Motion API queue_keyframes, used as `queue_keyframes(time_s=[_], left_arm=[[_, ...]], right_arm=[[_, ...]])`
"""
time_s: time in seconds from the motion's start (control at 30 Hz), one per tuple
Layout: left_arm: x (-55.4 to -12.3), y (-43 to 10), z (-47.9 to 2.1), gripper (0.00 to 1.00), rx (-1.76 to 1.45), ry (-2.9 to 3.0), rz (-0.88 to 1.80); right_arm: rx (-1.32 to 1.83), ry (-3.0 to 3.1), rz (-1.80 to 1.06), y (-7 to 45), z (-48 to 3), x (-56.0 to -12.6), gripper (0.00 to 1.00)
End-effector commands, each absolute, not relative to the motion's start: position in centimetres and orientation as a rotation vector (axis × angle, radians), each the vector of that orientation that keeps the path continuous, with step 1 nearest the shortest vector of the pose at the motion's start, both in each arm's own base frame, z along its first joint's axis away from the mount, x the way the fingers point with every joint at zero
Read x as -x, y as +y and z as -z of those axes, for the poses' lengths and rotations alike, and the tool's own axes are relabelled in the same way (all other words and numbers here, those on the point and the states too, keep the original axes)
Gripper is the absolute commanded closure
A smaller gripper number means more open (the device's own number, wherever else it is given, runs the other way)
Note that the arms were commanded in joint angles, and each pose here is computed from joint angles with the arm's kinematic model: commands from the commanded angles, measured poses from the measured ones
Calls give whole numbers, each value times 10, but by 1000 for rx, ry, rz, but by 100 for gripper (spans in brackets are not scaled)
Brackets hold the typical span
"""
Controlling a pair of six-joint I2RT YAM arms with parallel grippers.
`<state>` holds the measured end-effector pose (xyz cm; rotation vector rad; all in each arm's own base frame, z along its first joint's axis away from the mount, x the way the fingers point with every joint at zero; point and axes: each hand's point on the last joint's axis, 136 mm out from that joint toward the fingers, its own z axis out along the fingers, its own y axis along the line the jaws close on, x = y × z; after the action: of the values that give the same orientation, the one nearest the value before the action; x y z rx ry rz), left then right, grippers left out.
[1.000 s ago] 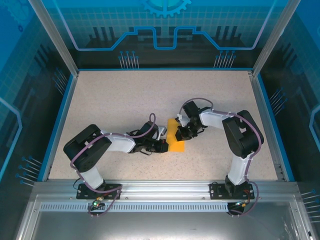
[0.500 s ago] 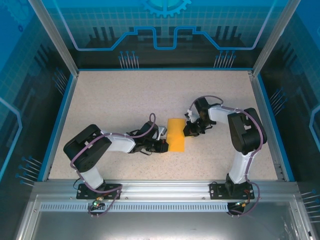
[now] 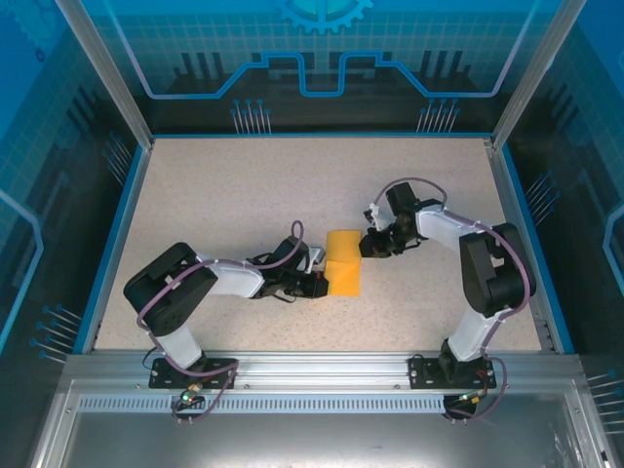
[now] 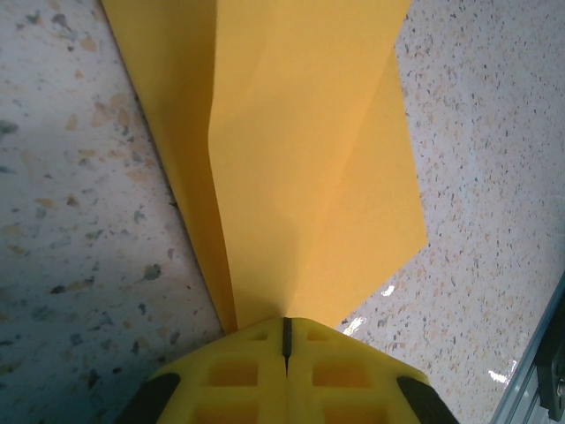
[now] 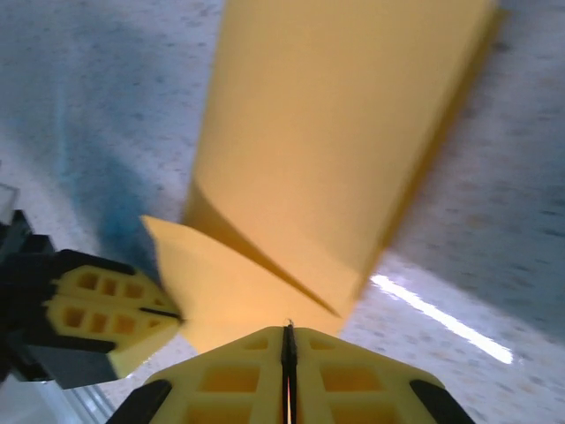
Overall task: Fold a paper plane with a square sheet of paper (fold left side to right side)
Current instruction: Fold the triangle a second time at the center of the table.
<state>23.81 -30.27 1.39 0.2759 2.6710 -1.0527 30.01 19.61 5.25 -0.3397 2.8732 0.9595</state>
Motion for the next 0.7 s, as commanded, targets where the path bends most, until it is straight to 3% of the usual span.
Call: queue_keyframes(time_s=[0.0,0.67], left_arm=[[-221,-271,20,100,-207,2834,883],[-246,-315,-30,100,-365,2751,1031]], right_arm=[[380,2913,-1065,221,-42,-278,90],[349,3113,-867,208,8,-272,90]])
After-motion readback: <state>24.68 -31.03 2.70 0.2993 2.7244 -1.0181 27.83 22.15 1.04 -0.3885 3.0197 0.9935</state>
